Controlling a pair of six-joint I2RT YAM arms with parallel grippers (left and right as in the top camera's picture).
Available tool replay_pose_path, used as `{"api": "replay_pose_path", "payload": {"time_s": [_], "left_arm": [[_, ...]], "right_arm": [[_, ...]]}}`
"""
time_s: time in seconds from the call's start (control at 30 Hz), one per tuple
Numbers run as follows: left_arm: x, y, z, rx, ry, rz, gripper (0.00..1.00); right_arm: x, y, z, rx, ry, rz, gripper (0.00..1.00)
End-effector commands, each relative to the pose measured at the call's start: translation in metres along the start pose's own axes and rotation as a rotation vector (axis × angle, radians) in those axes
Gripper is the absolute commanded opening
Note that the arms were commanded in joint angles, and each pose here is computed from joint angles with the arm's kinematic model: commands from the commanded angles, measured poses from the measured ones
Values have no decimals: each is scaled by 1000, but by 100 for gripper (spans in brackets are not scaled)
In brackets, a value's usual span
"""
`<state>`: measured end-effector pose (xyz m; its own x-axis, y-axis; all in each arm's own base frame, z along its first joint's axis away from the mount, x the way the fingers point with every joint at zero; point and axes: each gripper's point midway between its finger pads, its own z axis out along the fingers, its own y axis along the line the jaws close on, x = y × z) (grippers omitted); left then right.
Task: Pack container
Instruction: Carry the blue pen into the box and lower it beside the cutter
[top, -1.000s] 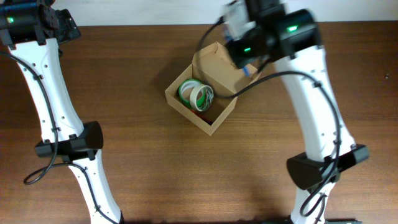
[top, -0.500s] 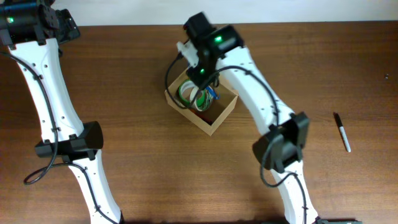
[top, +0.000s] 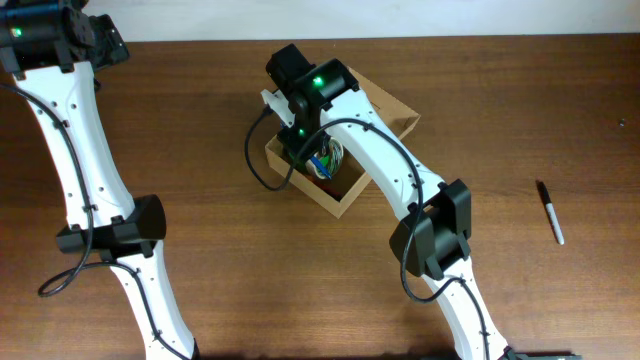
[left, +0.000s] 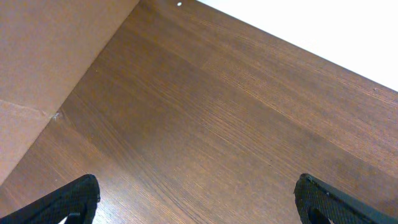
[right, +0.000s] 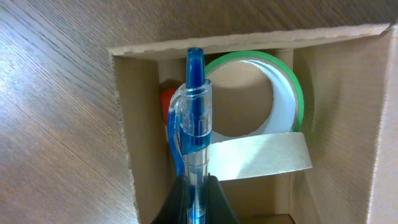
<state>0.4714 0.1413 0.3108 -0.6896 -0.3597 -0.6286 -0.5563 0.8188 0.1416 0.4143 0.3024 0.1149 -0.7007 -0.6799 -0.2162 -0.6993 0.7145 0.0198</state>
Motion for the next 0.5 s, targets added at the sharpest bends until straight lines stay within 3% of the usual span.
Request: {"api": "replay_pose_path", "payload": {"time_s": [0.0,0.43,0.47], "left_arm": [[-6,7,-14,-1,-34,-4,100],[-6,7,-14,-1,-34,-4,100],[-6,7,-14,0,-33,-4,100]], "right_arm": [[12,5,21,-31,63,16,4],[36,20,54,-73,154,7,4],[36,19,54,-73,153,9,15]]}}
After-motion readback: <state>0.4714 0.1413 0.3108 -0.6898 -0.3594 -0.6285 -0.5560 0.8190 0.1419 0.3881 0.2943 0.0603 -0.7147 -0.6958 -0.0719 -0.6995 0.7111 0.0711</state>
